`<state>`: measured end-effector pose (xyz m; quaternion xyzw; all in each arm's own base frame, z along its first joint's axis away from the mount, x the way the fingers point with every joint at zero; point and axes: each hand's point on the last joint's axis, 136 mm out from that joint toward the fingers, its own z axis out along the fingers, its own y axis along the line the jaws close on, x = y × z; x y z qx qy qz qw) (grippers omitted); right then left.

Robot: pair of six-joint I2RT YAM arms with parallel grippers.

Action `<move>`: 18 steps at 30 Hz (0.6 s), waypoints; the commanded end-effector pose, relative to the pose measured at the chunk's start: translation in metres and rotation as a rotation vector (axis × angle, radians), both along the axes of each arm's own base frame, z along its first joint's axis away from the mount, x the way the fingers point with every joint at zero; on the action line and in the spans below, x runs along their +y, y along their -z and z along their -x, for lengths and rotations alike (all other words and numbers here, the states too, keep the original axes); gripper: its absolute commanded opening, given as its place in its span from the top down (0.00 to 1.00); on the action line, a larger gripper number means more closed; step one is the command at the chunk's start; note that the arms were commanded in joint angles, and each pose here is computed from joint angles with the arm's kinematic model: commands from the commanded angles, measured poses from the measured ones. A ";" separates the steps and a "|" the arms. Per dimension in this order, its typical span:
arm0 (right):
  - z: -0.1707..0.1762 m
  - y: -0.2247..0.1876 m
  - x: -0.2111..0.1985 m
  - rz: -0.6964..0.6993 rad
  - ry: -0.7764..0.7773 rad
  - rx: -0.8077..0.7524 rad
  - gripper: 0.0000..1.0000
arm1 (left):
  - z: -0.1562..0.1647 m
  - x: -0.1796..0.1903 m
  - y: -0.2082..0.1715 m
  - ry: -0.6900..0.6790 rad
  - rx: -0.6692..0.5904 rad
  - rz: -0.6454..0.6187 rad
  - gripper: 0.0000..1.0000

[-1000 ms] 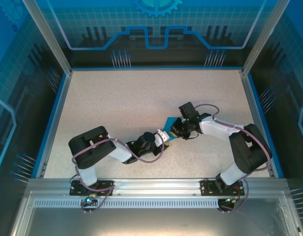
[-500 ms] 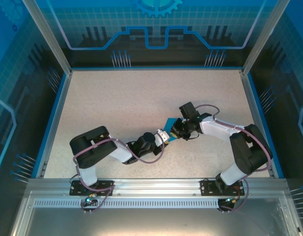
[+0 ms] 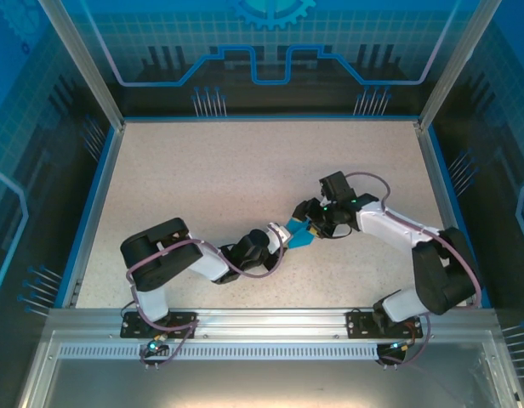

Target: Fold a paper plane with a square sheet of paper (pick it up from the middle)

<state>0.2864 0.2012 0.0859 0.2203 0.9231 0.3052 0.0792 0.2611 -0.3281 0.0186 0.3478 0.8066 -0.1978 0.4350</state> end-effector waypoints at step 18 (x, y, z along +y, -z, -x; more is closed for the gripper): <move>0.010 0.010 -0.018 -0.090 -0.275 -0.257 0.48 | -0.001 -0.002 -0.019 -0.220 0.448 0.279 0.96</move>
